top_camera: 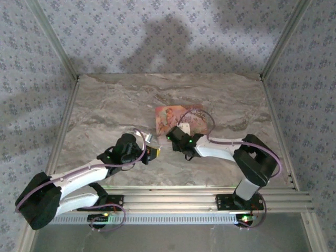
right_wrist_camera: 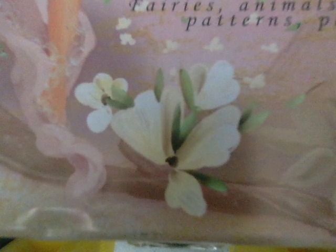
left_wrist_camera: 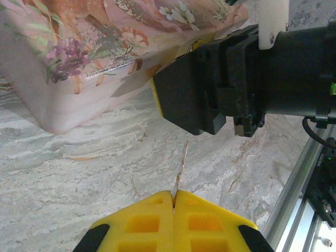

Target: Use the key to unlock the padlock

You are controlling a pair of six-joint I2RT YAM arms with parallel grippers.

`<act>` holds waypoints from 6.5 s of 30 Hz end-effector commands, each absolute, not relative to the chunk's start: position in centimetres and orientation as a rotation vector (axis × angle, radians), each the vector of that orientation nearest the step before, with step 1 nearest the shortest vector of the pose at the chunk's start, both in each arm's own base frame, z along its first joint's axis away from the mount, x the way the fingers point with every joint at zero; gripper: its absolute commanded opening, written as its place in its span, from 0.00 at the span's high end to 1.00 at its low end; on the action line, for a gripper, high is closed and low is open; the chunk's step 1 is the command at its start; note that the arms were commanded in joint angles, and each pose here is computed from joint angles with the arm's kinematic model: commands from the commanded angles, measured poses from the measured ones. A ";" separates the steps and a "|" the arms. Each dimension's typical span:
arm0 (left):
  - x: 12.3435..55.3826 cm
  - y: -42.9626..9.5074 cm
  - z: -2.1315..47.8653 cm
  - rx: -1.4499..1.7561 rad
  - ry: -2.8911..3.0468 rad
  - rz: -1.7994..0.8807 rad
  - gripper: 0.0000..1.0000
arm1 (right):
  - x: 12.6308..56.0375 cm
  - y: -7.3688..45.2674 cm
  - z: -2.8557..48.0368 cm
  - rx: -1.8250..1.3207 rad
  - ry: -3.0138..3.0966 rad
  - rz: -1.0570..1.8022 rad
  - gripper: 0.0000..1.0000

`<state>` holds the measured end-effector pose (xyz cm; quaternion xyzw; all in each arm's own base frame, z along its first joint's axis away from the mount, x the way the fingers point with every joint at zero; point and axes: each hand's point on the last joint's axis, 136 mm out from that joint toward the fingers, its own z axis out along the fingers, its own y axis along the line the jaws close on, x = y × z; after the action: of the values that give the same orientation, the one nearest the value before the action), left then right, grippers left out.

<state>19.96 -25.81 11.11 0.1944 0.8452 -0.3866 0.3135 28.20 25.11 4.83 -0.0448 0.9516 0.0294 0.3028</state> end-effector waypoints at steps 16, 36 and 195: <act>19.3 -25.1 10.8 0.568 2.222 -0.972 1.00 | 29.9 25.5 4.0 -0.060 2.520 -0.075 0.68; 18.8 -26.9 12.5 0.639 2.120 -1.108 1.00 | 26.1 28.5 9.3 -0.210 2.722 0.437 1.00; 22.9 -30.6 13.2 0.744 2.012 -0.969 1.00 | 25.1 30.1 17.8 -0.060 2.747 1.254 1.00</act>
<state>22.62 -30.29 12.65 0.2857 0.7947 -0.3847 0.3725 24.90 29.09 15.09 0.0105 0.9244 0.3788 0.0433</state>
